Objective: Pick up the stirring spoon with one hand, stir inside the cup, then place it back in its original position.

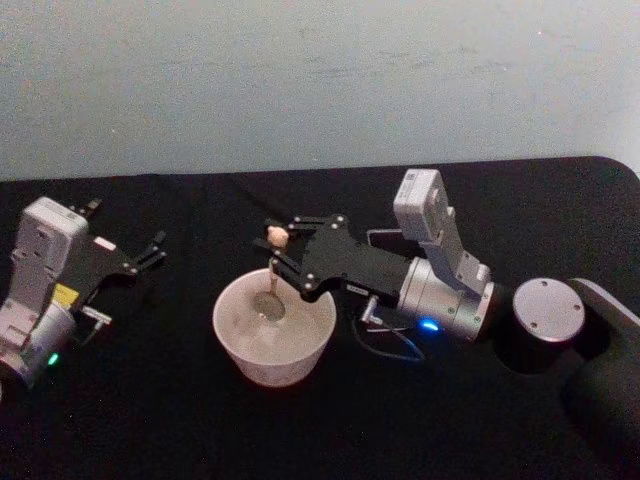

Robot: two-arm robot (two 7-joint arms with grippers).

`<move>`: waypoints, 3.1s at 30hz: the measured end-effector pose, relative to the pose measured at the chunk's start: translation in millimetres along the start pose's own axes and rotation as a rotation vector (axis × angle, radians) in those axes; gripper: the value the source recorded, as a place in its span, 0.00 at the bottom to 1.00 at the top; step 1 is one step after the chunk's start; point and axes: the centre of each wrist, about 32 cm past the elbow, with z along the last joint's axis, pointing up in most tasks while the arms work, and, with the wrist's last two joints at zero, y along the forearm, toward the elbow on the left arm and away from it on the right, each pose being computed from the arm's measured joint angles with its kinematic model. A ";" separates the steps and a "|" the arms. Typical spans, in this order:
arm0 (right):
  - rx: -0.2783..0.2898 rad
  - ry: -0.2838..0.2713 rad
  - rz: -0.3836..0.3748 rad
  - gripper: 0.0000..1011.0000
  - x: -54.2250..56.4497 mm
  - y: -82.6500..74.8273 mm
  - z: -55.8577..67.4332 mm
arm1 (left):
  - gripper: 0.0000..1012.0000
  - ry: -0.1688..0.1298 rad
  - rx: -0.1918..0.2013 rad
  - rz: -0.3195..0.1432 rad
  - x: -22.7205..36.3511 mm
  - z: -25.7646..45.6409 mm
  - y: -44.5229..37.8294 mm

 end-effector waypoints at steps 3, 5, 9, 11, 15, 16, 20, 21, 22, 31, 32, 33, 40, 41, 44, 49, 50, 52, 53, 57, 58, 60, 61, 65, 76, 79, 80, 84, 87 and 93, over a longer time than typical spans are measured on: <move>0.001 -0.002 0.005 0.21 -0.5 1.6 -1.9 | 0.99 0.000 0.000 0.000 0.0 0.0 0.0; 0.000 -0.002 0.008 0.21 -1.0 2.4 -3.3 | 0.99 0.000 0.000 0.000 0.0 0.0 0.0; -0.003 -0.001 0.010 0.21 -1.4 3.2 -4.5 | 0.99 0.000 0.000 0.000 0.0 0.0 0.0; -0.004 -0.001 0.011 0.21 -1.5 3.4 -4.8 | 0.99 0.000 0.000 0.000 0.0 0.0 0.0; -0.010 -0.002 0.005 0.21 -0.7 2.8 -4.9 | 0.99 0.000 0.000 0.000 0.0 0.0 0.0; -0.010 -0.002 0.003 0.21 -0.4 2.4 -4.8 | 0.99 0.000 0.000 0.000 0.0 0.0 0.0; -0.020 -0.003 -0.011 0.21 1.2 -1.8 -5.0 | 0.99 0.000 0.000 0.000 0.0 0.0 0.0; -0.023 -0.003 -0.014 0.21 1.5 -4.0 -4.7 | 0.99 0.000 0.000 0.000 0.0 0.0 0.0; -0.023 -0.003 -0.014 0.21 1.5 -4.0 -4.7 | 0.99 0.000 0.000 0.000 0.0 0.0 0.0; -0.033 0.000 -0.019 0.21 -2.4 -20.7 -1.0 | 0.99 0.000 0.000 0.000 0.0 0.0 0.0; -0.032 0.001 -0.017 0.21 -3.3 -22.5 -0.3 | 0.99 0.000 0.000 0.000 0.0 0.0 0.0; -0.031 0.003 -0.013 0.21 -4.8 -25.2 0.7 | 0.99 0.000 0.000 0.000 0.0 0.0 0.0; -0.025 0.012 0.023 0.21 -13.0 -35.9 7.5 | 0.99 0.000 0.000 0.000 0.0 0.0 0.0; -0.021 0.015 0.032 0.21 -15.0 -37.0 9.0 | 0.99 0.000 0.000 0.000 0.0 0.0 0.0; -0.008 0.023 0.052 0.21 -19.3 -36.6 12.4 | 0.99 0.000 0.000 0.000 0.0 0.0 0.0; 0.006 0.033 0.076 0.21 -25.2 -31.4 15.0 | 0.99 0.000 0.000 0.000 0.0 0.0 0.0; 0.007 0.035 0.079 0.21 -26.2 -30.2 14.8 | 0.99 0.000 0.000 0.000 0.0 0.0 0.0; 0.009 0.039 0.084 0.21 -28.5 -25.6 15.0 | 0.99 0.000 0.000 0.000 0.0 0.0 0.0; 0.010 0.041 0.084 0.21 -28.9 -23.9 14.8 | 0.99 0.000 0.000 0.000 0.0 0.0 0.0; 0.008 0.044 0.066 0.21 -29.3 -14.9 12.5 | 0.99 0.000 0.000 0.000 0.0 0.0 0.0; 0.006 0.044 0.061 0.21 -28.9 -13.5 11.9 | 0.99 0.000 0.000 0.000 0.0 0.0 0.0; 0.003 0.044 0.048 0.21 -27.8 -10.9 10.5 | 0.99 0.000 0.000 0.000 0.0 0.0 0.0; 0.001 0.043 0.035 0.21 -26.9 -8.0 9.8 | 0.99 0.000 0.000 0.000 0.0 0.0 0.0; -0.003 0.038 0.002 0.21 -22.9 -2.5 7.5 | 0.99 0.000 0.000 0.000 0.0 0.0 0.0; -0.021 0.021 -0.066 0.21 -11.3 -1.9 4.3 | 0.99 0.000 0.000 0.000 0.0 0.0 0.0; -0.024 0.018 -0.071 0.21 -10.0 -3.2 4.3 | 0.99 0.000 0.000 0.000 0.0 0.0 0.0; -0.024 0.018 -0.072 0.21 -9.8 -3.5 4.3 | 0.99 0.000 0.000 0.000 0.0 0.0 0.0; -0.030 0.017 -0.078 0.21 -8.7 -6.0 3.9 | 0.99 0.000 0.000 0.000 0.0 0.0 0.0; -0.035 0.015 -0.083 0.21 -7.3 -8.9 3.3 | 0.99 0.000 0.000 0.000 0.0 0.0 0.0; -0.047 0.012 -0.088 0.21 -5.7 -17.5 2.8 | 0.99 0.000 0.000 0.000 0.0 0.0 0.0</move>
